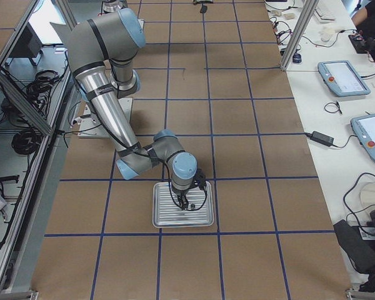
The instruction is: Place bearing gear from tray to pile
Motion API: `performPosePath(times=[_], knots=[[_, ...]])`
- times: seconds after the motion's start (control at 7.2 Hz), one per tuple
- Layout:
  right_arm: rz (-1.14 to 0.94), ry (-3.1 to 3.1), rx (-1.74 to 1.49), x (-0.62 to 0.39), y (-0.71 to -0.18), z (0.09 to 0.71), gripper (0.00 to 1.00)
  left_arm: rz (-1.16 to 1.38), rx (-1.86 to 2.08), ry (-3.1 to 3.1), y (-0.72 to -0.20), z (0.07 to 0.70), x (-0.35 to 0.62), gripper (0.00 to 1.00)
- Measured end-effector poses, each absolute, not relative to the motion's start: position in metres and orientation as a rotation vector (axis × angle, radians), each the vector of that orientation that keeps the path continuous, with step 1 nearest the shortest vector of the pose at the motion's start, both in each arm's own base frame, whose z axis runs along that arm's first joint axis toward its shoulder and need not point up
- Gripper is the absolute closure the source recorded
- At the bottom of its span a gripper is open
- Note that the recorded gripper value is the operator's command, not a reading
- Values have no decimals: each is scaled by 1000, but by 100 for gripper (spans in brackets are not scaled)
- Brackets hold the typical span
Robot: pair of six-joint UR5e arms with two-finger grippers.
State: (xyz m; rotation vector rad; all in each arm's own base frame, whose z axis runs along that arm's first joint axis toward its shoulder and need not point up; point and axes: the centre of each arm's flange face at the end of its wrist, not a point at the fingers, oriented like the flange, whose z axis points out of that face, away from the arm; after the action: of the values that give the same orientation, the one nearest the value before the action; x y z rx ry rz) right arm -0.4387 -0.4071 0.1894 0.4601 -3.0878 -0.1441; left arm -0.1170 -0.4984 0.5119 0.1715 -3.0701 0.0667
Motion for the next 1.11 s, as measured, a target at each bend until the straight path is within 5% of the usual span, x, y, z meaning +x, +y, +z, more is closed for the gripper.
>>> performPosePath(times=[0.28, 0.83, 1.11], knots=[[-147, -3097, 451, -437, -407, 185, 19, 68, 171, -3070, -498, 512, -117, 0], [-154, -3108, 439, -434, -410, 178, 73, 69, 171, -3070, -496, 513, -117, 0], [-152, -3105, 440, -434, -411, 180, 92, 70, 171, -3070, -496, 513, -117, 0]])
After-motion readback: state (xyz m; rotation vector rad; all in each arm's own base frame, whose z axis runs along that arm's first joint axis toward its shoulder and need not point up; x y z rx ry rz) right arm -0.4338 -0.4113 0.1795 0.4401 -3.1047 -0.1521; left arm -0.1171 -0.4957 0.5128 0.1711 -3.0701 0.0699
